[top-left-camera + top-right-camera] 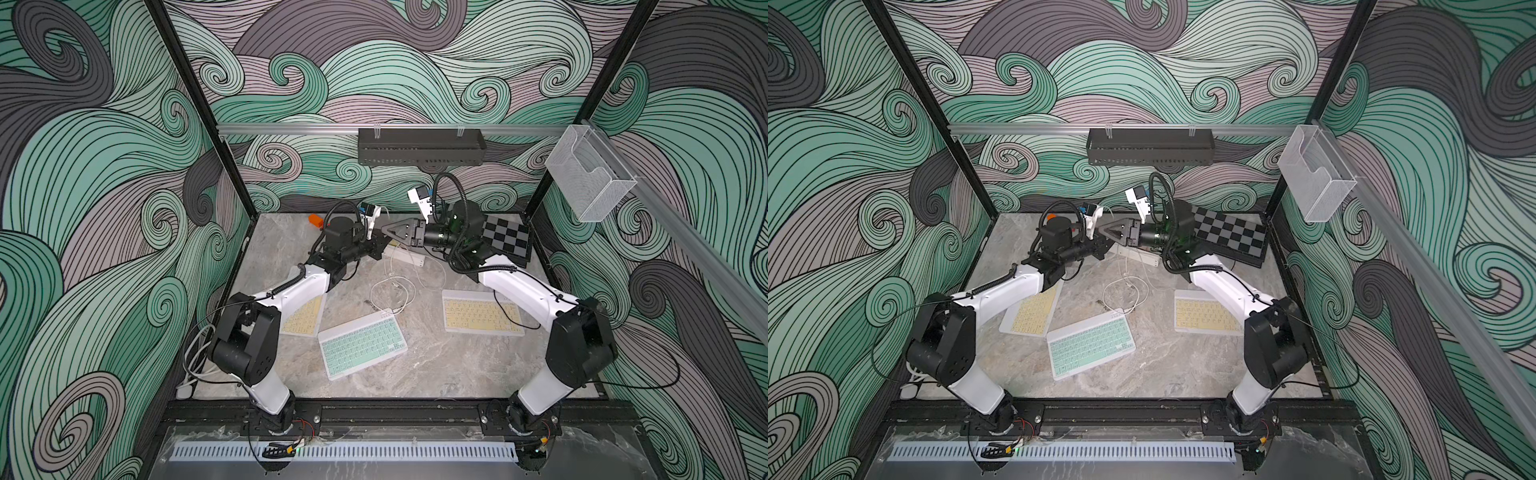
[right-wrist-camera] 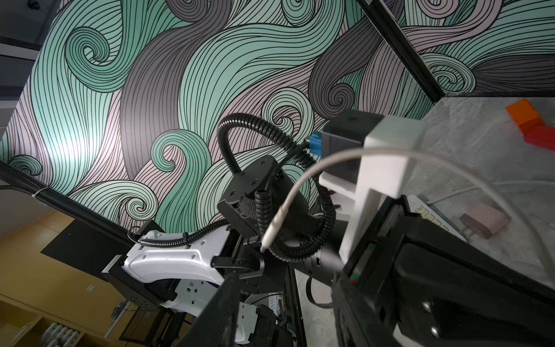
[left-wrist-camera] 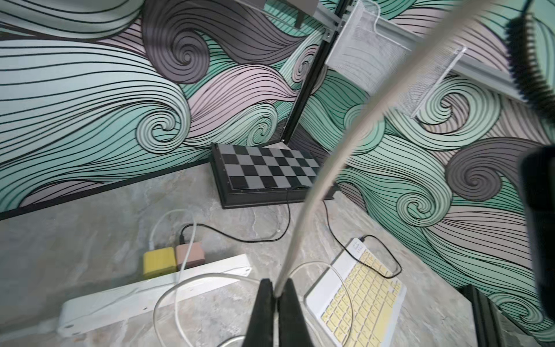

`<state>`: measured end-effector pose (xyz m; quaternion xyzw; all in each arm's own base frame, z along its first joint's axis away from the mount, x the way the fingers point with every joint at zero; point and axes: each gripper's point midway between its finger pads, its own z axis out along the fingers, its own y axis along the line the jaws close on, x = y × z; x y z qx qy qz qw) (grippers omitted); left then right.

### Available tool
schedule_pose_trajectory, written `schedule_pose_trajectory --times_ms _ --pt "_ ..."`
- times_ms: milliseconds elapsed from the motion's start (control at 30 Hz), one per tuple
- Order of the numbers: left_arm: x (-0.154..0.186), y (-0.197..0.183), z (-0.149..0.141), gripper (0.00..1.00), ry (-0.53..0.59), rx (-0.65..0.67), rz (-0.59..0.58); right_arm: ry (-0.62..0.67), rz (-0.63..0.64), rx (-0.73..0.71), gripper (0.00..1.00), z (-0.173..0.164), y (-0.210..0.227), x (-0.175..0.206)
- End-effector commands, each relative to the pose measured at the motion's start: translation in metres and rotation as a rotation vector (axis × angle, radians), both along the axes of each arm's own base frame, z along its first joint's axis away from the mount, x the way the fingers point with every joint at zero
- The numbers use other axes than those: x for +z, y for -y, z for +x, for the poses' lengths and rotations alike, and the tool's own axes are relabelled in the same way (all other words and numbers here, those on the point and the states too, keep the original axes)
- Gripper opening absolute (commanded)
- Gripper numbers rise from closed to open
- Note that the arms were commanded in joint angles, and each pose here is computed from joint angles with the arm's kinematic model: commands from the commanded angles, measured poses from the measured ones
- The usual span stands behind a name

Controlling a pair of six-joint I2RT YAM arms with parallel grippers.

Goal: Unplug the wireless keyboard
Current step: Place the power cord at the center of the board.

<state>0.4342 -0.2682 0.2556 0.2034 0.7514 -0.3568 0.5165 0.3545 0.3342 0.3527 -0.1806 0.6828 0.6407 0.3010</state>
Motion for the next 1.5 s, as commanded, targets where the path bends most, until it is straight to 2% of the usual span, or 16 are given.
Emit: schedule_pose_trajectory --times_ms 0,100,233,500,667,867,1100,1300,1467 --pt "0.041 -0.044 0.02 0.0 0.069 0.087 0.039 0.037 0.003 -0.001 0.68 -0.009 0.012 0.01" --pt "0.067 -0.08 0.032 0.0 0.104 0.142 0.045 0.037 -0.02 -0.01 0.76 -0.01 0.017 0.0" --pt "0.095 -0.109 0.04 0.0 0.165 0.17 0.108 0.017 -0.047 -0.021 0.76 -0.011 0.022 -0.016" --pt "0.109 -0.163 0.068 0.0 0.194 0.268 0.249 -0.011 -0.149 -0.091 0.76 -0.008 0.045 -0.056" --pt "0.114 -0.187 0.088 0.0 0.191 0.29 0.272 -0.014 -0.247 -0.154 0.74 -0.004 0.057 -0.079" --pt "0.072 -0.209 0.107 0.0 0.118 0.314 0.306 -0.025 -0.331 -0.193 0.73 -0.001 0.065 -0.099" --pt "-0.012 -0.238 0.121 0.0 -0.05 0.375 0.363 -0.024 -0.436 -0.241 0.71 0.005 0.075 -0.124" --pt "-0.068 -0.285 0.114 0.0 -0.224 0.498 0.429 -0.033 -0.543 -0.324 0.72 0.011 0.093 -0.146" --pt "-0.103 -0.317 0.103 0.0 -0.351 0.587 0.469 -0.07 -0.566 -0.357 0.72 0.015 0.101 -0.16"
